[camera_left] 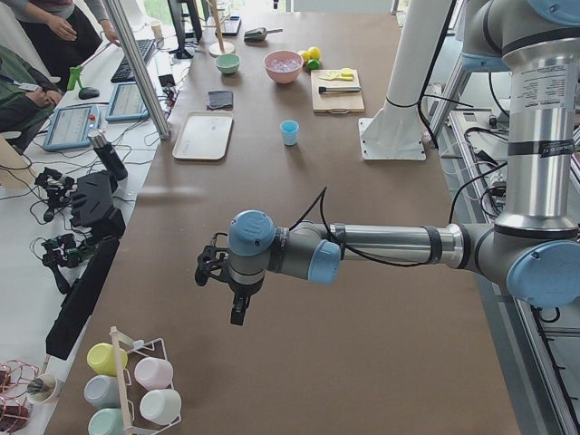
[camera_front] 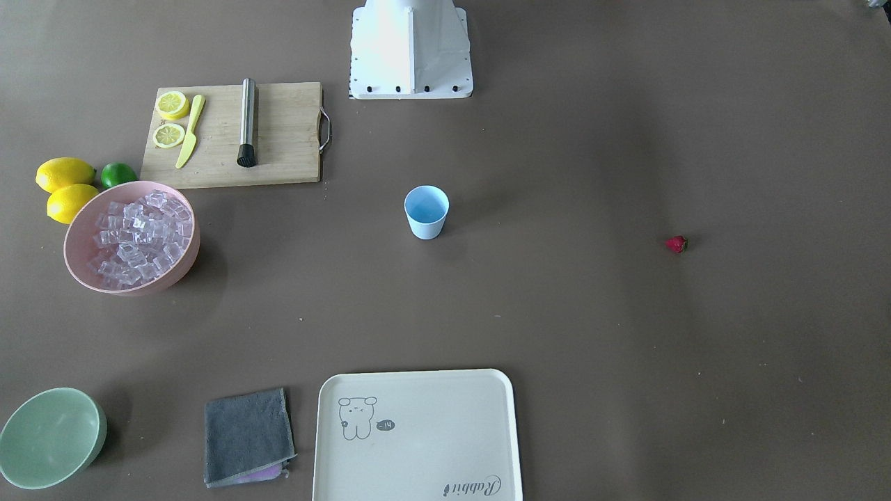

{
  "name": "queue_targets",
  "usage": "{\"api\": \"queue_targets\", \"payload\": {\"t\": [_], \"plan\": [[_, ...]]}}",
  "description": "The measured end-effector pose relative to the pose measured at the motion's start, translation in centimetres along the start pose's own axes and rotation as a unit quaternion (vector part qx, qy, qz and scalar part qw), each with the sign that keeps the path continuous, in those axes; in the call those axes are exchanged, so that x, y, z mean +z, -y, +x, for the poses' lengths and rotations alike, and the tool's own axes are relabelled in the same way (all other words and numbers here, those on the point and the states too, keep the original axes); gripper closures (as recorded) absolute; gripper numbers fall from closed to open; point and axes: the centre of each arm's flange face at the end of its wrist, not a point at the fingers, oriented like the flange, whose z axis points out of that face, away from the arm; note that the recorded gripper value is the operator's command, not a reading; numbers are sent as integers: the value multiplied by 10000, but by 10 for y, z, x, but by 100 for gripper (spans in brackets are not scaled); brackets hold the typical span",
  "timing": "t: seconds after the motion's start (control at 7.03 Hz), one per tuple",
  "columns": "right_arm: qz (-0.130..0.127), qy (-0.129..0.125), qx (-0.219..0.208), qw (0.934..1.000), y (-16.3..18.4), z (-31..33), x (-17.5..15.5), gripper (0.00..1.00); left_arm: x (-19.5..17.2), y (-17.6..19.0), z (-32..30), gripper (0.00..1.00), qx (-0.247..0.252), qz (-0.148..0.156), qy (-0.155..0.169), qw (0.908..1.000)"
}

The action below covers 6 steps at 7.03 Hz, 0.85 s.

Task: Put ice and strawberries in cup

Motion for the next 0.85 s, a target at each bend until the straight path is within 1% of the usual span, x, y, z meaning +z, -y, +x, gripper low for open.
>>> {"api": "queue_targets", "payload": {"t": [0.28, 0.71, 0.85], "plan": [[-21, 16, -219, 9998, 1, -4, 2, 0, 0, 0, 0, 2, 0, 0, -2, 10000], [-21, 25, -310, 9995, 1, -6, 3, 0, 0, 0, 0, 2, 4, -2, -2, 10000], [14, 31, -361, 9993, 2, -6, 3, 0, 0, 1, 0, 2, 5, 1, -4, 10000]]}}
